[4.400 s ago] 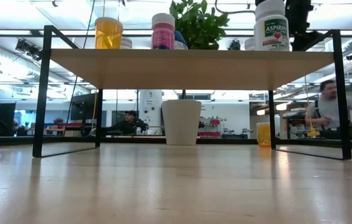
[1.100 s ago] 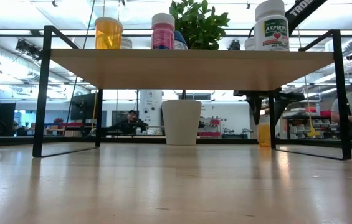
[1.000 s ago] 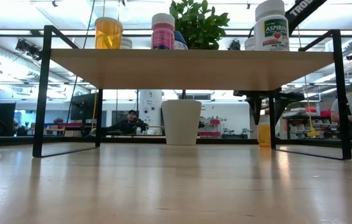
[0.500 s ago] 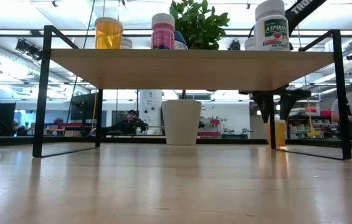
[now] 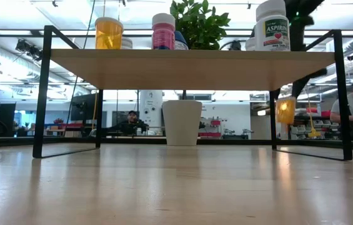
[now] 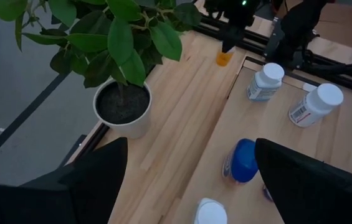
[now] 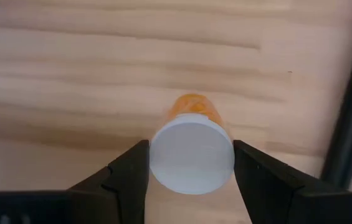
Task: Pick and place medicine bottles onto shelf by color
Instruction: Put the top orange pill bottle on the shelf
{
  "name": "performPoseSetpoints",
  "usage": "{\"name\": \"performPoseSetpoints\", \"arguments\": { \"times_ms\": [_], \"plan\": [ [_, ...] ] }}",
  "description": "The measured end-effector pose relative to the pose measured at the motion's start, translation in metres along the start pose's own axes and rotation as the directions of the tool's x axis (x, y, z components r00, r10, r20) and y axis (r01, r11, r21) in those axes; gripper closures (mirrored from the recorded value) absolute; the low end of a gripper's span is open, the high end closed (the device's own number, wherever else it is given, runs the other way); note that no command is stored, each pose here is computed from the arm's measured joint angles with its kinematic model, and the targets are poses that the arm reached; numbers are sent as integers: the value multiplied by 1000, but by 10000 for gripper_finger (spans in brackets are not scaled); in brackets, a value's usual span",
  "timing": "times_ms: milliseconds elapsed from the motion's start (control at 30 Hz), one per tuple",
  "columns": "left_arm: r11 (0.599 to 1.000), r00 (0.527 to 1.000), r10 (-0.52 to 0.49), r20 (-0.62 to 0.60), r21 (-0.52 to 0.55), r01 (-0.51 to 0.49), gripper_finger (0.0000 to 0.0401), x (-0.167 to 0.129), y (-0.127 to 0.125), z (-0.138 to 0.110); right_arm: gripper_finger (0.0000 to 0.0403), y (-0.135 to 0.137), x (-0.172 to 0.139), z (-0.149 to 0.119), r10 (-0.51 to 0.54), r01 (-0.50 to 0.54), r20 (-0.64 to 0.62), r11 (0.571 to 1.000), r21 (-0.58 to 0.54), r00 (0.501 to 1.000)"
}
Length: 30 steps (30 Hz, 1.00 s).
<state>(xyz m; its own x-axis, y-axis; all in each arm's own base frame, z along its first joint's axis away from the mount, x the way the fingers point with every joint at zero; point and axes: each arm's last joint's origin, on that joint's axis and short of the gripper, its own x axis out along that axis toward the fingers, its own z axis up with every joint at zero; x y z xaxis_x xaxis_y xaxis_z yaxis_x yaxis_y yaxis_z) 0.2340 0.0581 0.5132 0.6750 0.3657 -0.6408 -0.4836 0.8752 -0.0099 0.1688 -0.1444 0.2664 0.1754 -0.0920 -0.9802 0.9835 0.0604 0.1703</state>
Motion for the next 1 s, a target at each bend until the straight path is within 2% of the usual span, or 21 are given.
{"name": "performPoseSetpoints", "arguments": {
  "times_ms": [100, 300, 400, 667, 733, 867, 1000],
  "plan": [
    [1000, 1000, 0, 0, 7, 0, 46, 0, 0, 0, 184, 5, -22, -2, 6, -5, 20, 999, -40, 1000],
    [1000, 1000, 0, 1, 19, 0, 46, 0, 0, 0, 184, 20, -83, 0, 64, -49, 163, 994, -94, 985],
    [1000, 1000, 0, 1, 19, 0, 46, 0, 0, 0, 184, 20, -109, -3, 81, -62, 190, 993, -105, 978],
    [1000, 1000, 0, 1, 23, 0, 46, 0, 0, 0, 184, 29, -146, -20, 170, -127, 223, 973, -192, 960],
    [1000, 1000, 0, 1, 23, 0, 46, 0, 0, 0, 184, 36, -155, -26, 226, -168, 235, 955, -243, 945],
    [1000, 1000, 0, 1, 23, 0, 46, 0, 0, 0, 184, 52, -170, -40, 350, -252, 224, 893, -372, 909],
    [1000, 1000, 0, 0, 25, 0, 46, 0, 0, 0, 184, 71, -178, -52, 410, -283, 186, 832, -477, 893]
  ]
}}
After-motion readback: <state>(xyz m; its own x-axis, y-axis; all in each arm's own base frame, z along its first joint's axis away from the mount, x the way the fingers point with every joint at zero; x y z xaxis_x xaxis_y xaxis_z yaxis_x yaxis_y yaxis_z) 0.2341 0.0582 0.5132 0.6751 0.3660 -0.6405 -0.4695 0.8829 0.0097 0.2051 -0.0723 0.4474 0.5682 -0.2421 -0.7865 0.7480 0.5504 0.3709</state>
